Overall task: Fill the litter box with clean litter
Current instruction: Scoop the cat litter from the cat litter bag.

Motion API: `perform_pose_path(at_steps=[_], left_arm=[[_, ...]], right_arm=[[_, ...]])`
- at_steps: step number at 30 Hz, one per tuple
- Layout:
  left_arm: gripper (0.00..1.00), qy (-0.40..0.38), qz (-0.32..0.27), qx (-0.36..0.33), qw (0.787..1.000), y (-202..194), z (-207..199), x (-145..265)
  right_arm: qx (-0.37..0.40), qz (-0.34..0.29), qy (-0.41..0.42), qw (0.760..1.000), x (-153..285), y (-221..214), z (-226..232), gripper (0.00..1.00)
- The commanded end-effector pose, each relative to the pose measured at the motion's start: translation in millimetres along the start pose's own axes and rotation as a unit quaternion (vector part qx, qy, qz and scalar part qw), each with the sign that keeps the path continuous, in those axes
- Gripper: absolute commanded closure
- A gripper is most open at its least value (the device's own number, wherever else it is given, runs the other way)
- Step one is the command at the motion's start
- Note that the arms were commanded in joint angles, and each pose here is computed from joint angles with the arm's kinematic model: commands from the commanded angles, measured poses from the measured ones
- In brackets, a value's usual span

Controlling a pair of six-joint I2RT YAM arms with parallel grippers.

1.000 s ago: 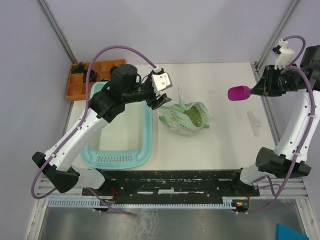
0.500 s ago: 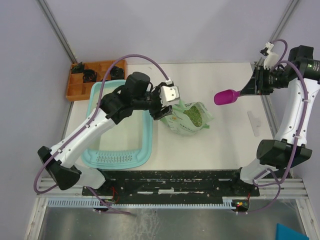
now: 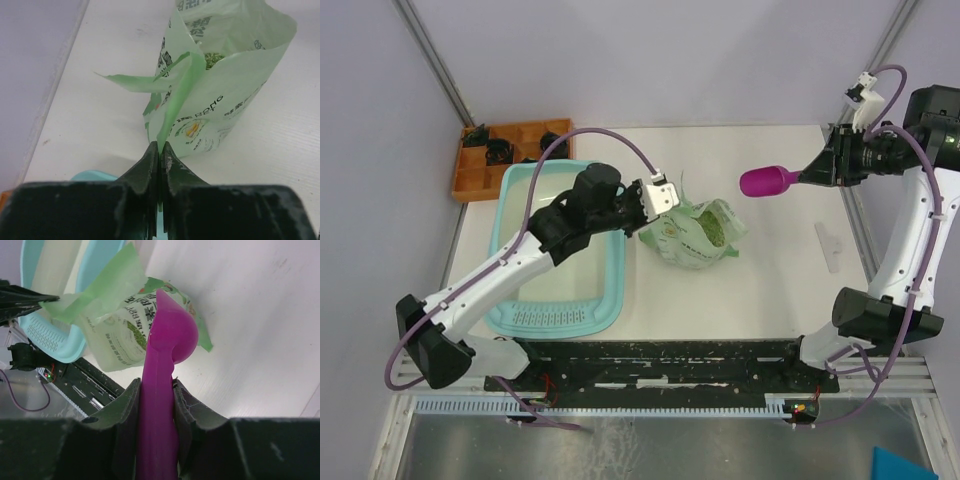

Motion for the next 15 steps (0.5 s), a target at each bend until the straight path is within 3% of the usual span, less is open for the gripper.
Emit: perform_pose_path(at_steps=[1, 6, 15], left_arm=[[0.97, 0.045, -0.057, 0.003, 0.997, 28.6, 20.3, -11.2], [0.97, 0.091, -0.076, 0.033, 0.992, 48.3, 40.9, -23.3], [0.97, 0.152, -0.107, -0.014, 0.983, 87.7, 80.6, -41.7]], right_arm=[[-0.015, 0.006, 0.061, 0.998, 18.1, -15.7, 44.6, 0.98], [-0.006, -0.003, 0.069, 0.998, 21.2, -15.9, 50.9, 0.98], [0.002, -0.015, 0.077, 0.997, 25.5, -14.8, 58.7, 0.98]])
Point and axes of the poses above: each gripper's point midway between its finger pads, its own x axis back along the fingers, its own z axis along the line the jaws close on, y = z × x, the point moved 7 cm from there along x, back along the fingers, and after that the axes turned 2 degrees about x, right-handed, at the moved point
